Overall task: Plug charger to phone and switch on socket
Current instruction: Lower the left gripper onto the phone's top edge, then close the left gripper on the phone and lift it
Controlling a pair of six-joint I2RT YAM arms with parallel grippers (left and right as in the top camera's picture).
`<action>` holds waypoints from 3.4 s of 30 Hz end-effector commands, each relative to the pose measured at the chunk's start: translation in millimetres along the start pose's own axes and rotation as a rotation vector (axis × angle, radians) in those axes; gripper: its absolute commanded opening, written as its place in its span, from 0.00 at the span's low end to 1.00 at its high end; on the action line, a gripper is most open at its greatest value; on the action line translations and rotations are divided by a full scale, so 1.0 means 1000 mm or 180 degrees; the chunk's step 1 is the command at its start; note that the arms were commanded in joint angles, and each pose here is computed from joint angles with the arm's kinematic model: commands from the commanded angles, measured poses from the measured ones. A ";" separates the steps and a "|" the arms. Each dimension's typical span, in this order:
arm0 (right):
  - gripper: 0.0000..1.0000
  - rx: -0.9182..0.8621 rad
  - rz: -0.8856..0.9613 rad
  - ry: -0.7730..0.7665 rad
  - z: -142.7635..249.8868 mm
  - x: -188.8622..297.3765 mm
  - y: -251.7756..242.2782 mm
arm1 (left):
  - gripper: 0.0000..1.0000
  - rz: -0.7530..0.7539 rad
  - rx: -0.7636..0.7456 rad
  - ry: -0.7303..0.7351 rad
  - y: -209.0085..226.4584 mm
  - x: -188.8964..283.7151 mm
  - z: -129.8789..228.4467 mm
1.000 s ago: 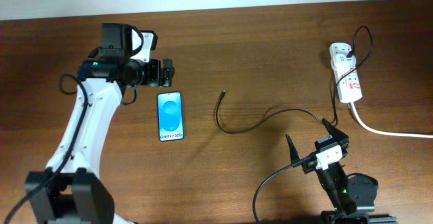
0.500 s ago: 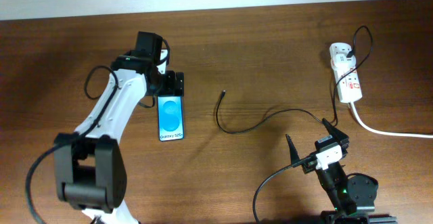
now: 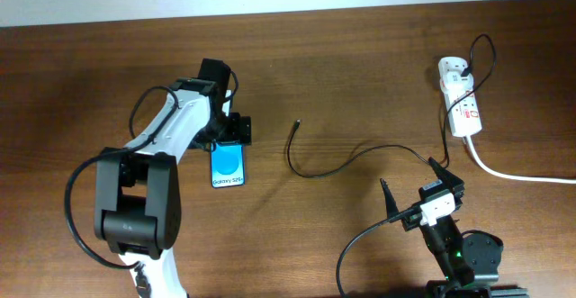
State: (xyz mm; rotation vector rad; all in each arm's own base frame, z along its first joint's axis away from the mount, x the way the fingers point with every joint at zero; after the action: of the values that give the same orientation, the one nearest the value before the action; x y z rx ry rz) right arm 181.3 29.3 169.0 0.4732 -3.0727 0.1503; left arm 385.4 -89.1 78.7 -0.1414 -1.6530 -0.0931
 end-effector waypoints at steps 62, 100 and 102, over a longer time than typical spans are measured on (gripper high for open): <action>0.98 0.0012 -0.0015 -0.0001 0.002 0.000 0.001 | 0.92 -0.0050 0.0135 0.0588 -0.011 -0.066 0.034; 0.99 0.0012 -0.0016 -0.0001 0.002 0.000 0.001 | 0.93 -0.0035 0.0128 0.0444 -0.016 -0.013 -0.005; 0.99 0.0012 -0.0016 -0.0001 0.002 0.000 0.001 | 0.95 -0.0043 0.0129 0.0509 -0.016 -0.013 -0.001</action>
State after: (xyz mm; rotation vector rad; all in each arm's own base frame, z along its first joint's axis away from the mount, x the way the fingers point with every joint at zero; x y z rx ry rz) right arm 181.3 29.3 169.0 0.4732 -3.0727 0.1503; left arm 384.8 -102.5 64.7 -0.0850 -1.5055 -0.0867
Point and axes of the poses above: each gripper's point midway between its finger pads, its own x axis back along the fingers, its own y axis along the line the jaws close on, z = x × y, the point moved 6 cm from there along x, back along the fingers, and after that the axes turned 8 degrees about -x, right-handed, at the moved point
